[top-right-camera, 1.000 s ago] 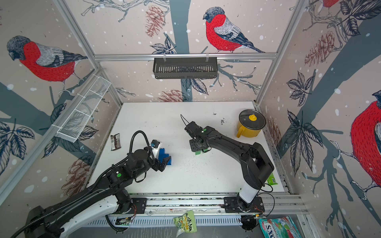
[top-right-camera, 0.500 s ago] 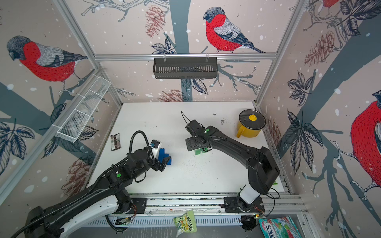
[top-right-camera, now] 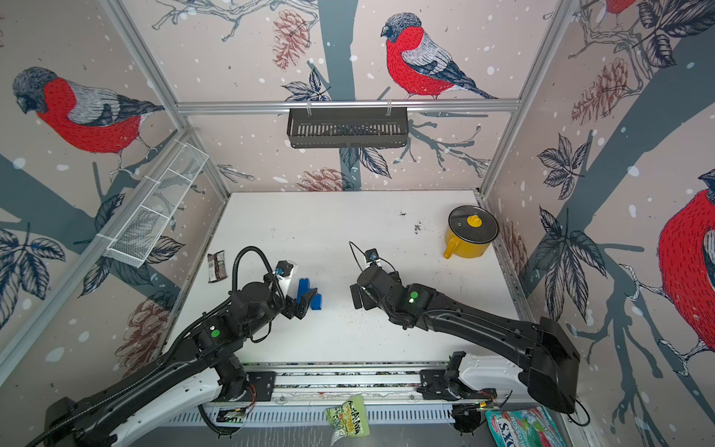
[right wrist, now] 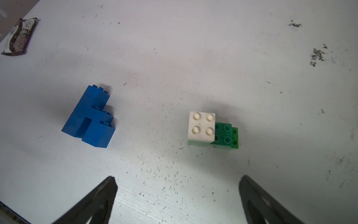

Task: Assemble the letter h with lego
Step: Assemble the lego brick with the lego brick.

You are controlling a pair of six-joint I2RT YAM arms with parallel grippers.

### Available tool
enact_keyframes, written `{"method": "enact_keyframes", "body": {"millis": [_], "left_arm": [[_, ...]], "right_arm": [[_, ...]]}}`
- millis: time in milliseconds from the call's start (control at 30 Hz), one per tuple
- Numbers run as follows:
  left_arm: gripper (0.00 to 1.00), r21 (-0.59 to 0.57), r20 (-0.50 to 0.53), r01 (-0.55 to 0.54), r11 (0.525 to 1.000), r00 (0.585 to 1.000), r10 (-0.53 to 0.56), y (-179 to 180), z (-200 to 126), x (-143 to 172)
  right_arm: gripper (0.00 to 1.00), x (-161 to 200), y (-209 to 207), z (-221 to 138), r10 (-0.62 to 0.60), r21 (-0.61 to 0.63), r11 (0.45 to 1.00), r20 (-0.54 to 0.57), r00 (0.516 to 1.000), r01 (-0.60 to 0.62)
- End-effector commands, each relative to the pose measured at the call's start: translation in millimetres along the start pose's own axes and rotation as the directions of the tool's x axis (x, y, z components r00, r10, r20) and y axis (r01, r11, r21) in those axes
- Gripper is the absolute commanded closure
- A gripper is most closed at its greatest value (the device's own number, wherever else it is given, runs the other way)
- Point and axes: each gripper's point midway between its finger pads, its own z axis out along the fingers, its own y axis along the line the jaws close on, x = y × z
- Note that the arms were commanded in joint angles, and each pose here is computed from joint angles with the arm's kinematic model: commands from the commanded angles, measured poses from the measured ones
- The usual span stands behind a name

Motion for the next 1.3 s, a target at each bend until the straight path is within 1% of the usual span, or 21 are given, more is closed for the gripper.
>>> {"method": "enact_keyframes", "body": {"millis": [0,67,133,233,300,433,533,633,800,867,933,1033,1100,1267], "left_arm": [[0.02,0.006,0.126,0.022,1.0,0.992,-0.022,-1.4,-7.3,-40.6],[0.02,0.011,0.146,0.008,1.0,0.989,-0.009,-3.1,-9.1,-51.9],[0.02,-0.002,0.158,-0.015,1.0,0.987,0.015,-2.4,-8.8,-60.2],[0.02,-0.066,0.182,-0.045,0.997,0.982,0.056,6.7,-7.6,-67.2],[0.02,-0.099,0.202,-0.042,0.994,0.977,0.061,12.3,-8.6,-69.5],[0.02,-0.101,0.228,-0.031,0.994,0.972,0.054,14.2,-8.8,-60.0],[0.02,-0.099,0.209,-0.054,0.994,0.975,0.074,14.0,-6.6,-46.8],[0.02,-0.122,0.192,-0.06,0.991,0.978,0.083,18.4,-6.8,-40.6],[0.02,-0.118,0.199,-0.065,0.991,0.976,0.088,17.8,-7.4,-40.2],[0.02,-0.119,0.198,-0.066,0.991,0.976,0.089,17.9,-7.4,-39.7],[0.02,-0.114,0.196,-0.066,0.991,0.977,0.088,17.1,-7.3,-38.3],[0.02,-0.108,0.199,-0.064,0.992,0.976,0.085,16.4,-8.4,-38.9],[0.02,-0.11,0.201,-0.064,0.992,0.976,0.085,16.9,-9.0,-38.5],[0.02,-0.109,0.201,-0.066,0.992,0.976,0.087,16.8,-9.5,-37.9]], "right_arm": [[0.01,-16.9,2.3,-9.5,0.107,-0.065,0.993,0.157,0.982,-0.098],[0.01,-10.1,-3.9,-11.7,0.115,-0.08,0.992,0.191,0.975,-0.101],[0.0,-3.4,-7.7,-11.9,0.12,-0.085,0.991,0.197,0.973,-0.105],[0.01,8.1,-8.1,-9.2,0.112,-0.098,0.991,0.181,0.977,-0.095],[0.0,13.8,-5.5,-7.2,0.1,-0.113,0.99,0.177,0.979,-0.081],[0.01,18.9,-0.5,-5.4,0.084,-0.142,0.988,0.204,0.975,-0.056],[0.0,19.0,1.3,-3.7,0.086,-0.156,0.987,0.226,0.97,-0.051],[0.0,17.8,3.4,-1.7,0.091,-0.164,0.985,0.234,0.968,-0.053],[0.06,19.7,9.0,7.9,0.061,-0.152,0.988,0.206,0.977,-0.029],[0.07,19.3,6.2,12.1,0.045,-0.116,0.993,0.2,0.979,-0.022],[0.07,19.4,-4.1,17.3,0.064,-0.059,0.997,0.197,0.978,-0.053],[0.12,16.9,-2.9,21.2,0.07,-0.065,0.996,0.193,0.979,-0.059],[0.18,15.9,-2.7,24.1,0.068,-0.062,0.996,0.19,0.979,-0.057],[0.23,17.4,-10.5,35.4,0.084,-0.039,0.996,0.145,0.986,-0.079]]}}
